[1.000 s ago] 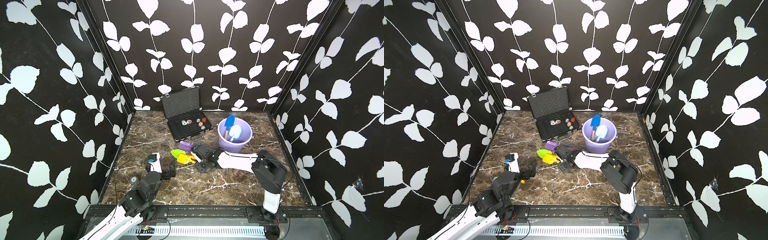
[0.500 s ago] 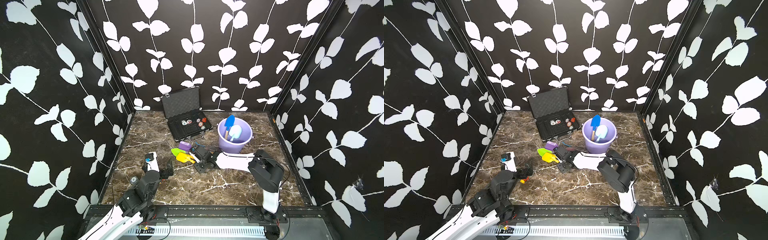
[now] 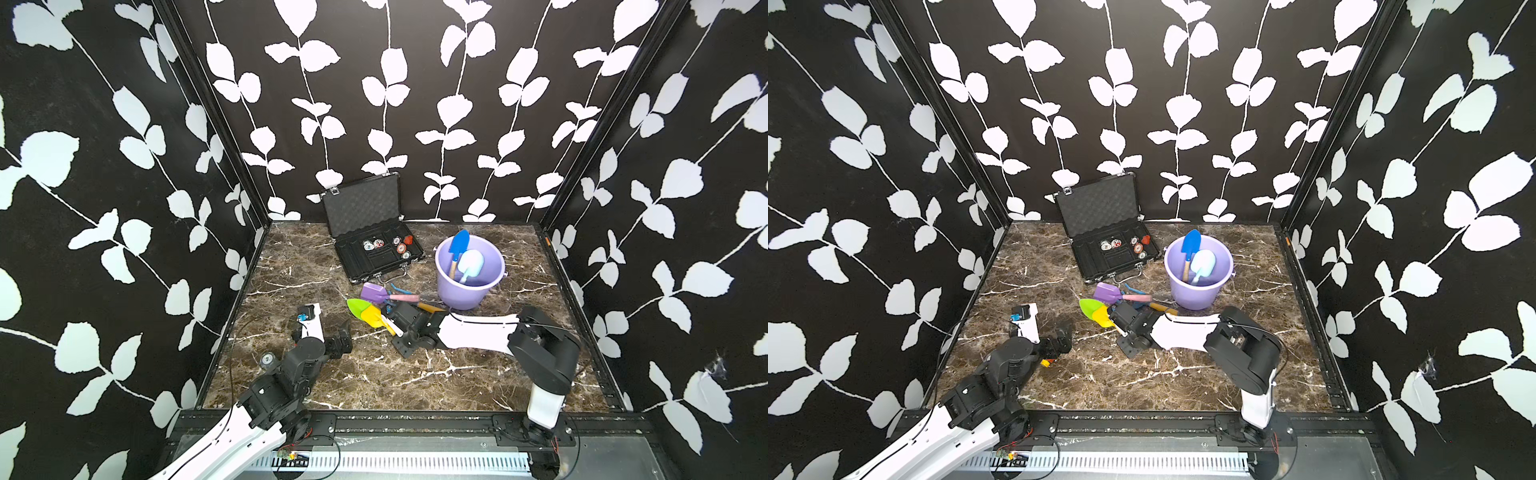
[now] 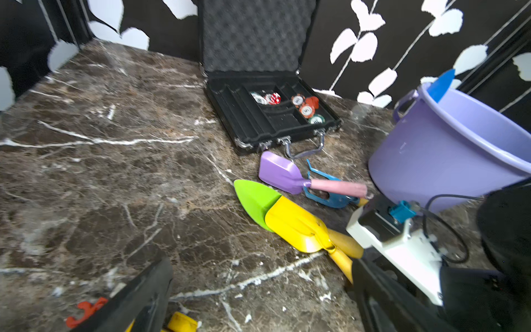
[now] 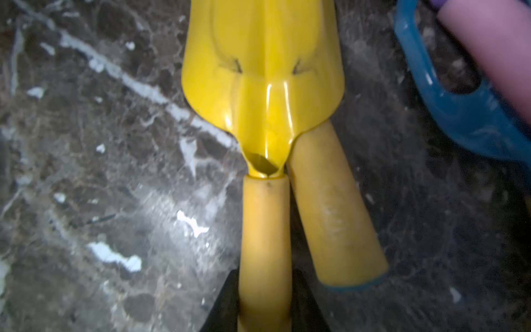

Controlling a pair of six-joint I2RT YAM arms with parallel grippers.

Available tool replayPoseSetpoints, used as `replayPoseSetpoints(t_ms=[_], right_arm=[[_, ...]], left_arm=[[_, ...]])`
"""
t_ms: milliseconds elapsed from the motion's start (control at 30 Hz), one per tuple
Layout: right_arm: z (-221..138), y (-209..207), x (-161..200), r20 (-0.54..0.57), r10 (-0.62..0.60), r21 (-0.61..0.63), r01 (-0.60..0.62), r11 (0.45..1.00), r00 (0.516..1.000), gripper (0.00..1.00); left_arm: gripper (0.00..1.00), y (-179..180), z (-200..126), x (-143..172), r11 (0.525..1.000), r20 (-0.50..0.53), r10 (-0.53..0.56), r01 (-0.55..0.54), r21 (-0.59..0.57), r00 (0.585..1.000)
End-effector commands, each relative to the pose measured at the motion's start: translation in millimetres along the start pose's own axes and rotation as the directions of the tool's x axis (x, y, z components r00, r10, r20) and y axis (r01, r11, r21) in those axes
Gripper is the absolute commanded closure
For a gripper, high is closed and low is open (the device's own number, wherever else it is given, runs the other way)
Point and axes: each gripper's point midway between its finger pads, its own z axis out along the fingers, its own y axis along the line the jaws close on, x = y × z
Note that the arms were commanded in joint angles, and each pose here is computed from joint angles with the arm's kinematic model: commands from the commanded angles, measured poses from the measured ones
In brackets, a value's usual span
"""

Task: Organize the gardening tools
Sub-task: Pick up the gardening tool from the center of the board.

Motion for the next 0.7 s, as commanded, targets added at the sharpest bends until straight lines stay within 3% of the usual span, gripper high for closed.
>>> replayPoseSetpoints(t_ms=[0,200,667], right_arm=[[-21.9,8.1,-10.8,0.095,0.009,-0.026,-0.007,1.000,0.995,1.00],[-48.8,4.1,-13.5,0.211,0.034,-0.020,-0.030,0.999,0.977,1.00],[-113.1,-24.0,-19.0,0.467,0.069,0.056,-0.107,0.993,0.881,1.00]], left_arm=[[0.01,-17.9,-2.9,-13.2,0.995,0.018,-0.053,0.052,0.086,0.998],[0.01,-30.8,-2.3,-11.1,0.987,-0.010,-0.070,0.071,0.147,0.997],[0.01,-60.5,15.3,-28.3,0.977,0.019,-0.051,0.046,0.208,0.999]])
